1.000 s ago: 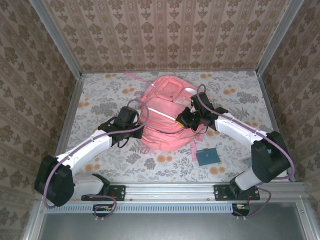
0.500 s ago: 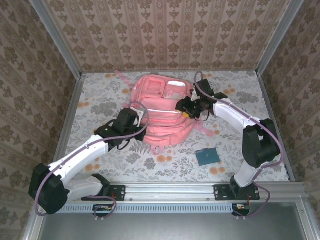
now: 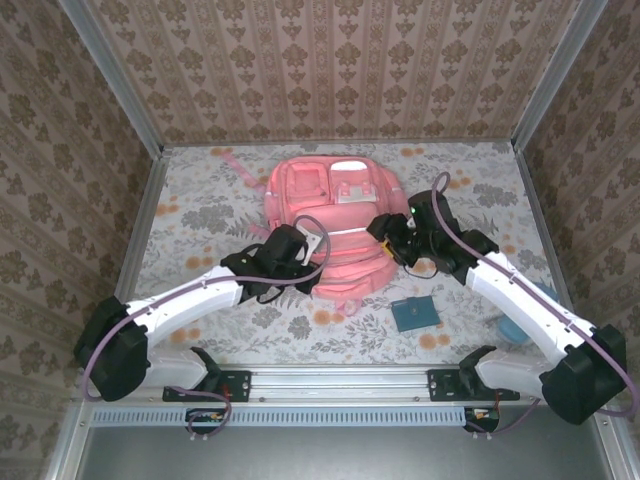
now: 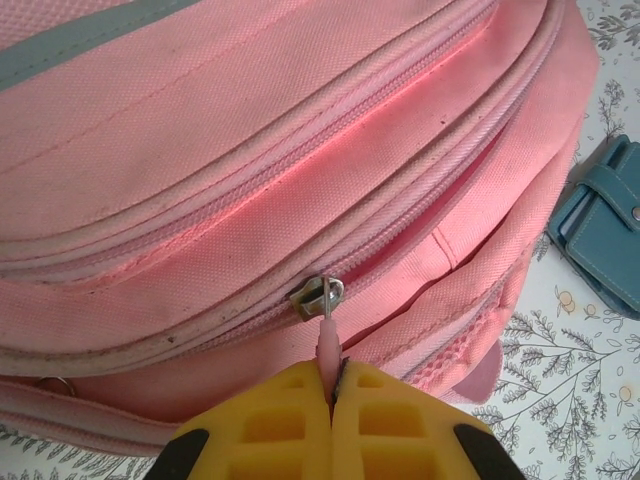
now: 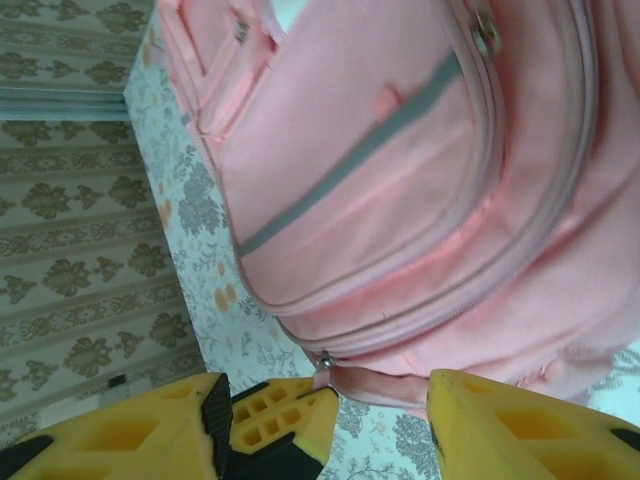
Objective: Pack books, pencil case, and school supplies into a backpack
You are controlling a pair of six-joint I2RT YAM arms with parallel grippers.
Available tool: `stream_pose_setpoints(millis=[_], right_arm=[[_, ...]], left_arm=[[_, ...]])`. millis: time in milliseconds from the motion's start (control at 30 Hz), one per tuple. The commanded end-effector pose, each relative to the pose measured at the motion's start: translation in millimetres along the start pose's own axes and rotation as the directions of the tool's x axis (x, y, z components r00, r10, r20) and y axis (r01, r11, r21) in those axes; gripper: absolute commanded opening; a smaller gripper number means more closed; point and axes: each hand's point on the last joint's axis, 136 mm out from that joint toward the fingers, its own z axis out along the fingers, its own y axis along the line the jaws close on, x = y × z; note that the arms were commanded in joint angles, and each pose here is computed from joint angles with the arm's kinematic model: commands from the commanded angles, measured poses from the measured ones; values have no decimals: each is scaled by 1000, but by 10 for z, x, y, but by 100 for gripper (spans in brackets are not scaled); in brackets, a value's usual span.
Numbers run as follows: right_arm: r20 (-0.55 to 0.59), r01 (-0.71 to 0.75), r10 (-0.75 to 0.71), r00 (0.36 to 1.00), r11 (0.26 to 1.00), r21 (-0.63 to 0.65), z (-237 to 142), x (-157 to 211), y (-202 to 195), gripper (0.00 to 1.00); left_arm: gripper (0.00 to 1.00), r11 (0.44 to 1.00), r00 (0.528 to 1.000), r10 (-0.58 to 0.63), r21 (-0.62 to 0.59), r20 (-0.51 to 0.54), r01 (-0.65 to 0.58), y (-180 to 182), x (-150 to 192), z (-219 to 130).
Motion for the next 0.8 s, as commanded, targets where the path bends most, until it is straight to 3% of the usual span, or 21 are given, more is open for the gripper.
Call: stream_pose_setpoints(millis=[0, 367, 467, 767], right_arm=[[41, -143, 142, 989, 989, 43, 138, 59, -168, 54], [-65, -263, 264, 962, 964, 23, 648, 360, -196, 43], [-53, -316, 318, 947, 948, 48, 712, 418, -292, 32], [-41, -398, 399, 916, 917, 16, 838, 440, -336, 40]], left_arm=[[0, 997, 993, 33, 67, 112, -40, -230, -373, -87], [0, 996, 993, 40, 81, 112, -49, -295, -380, -99], [0, 996, 993, 35, 75, 117, -44, -288, -402, -102], [0, 994, 993, 41, 98, 111, -52, -344, -416, -79]])
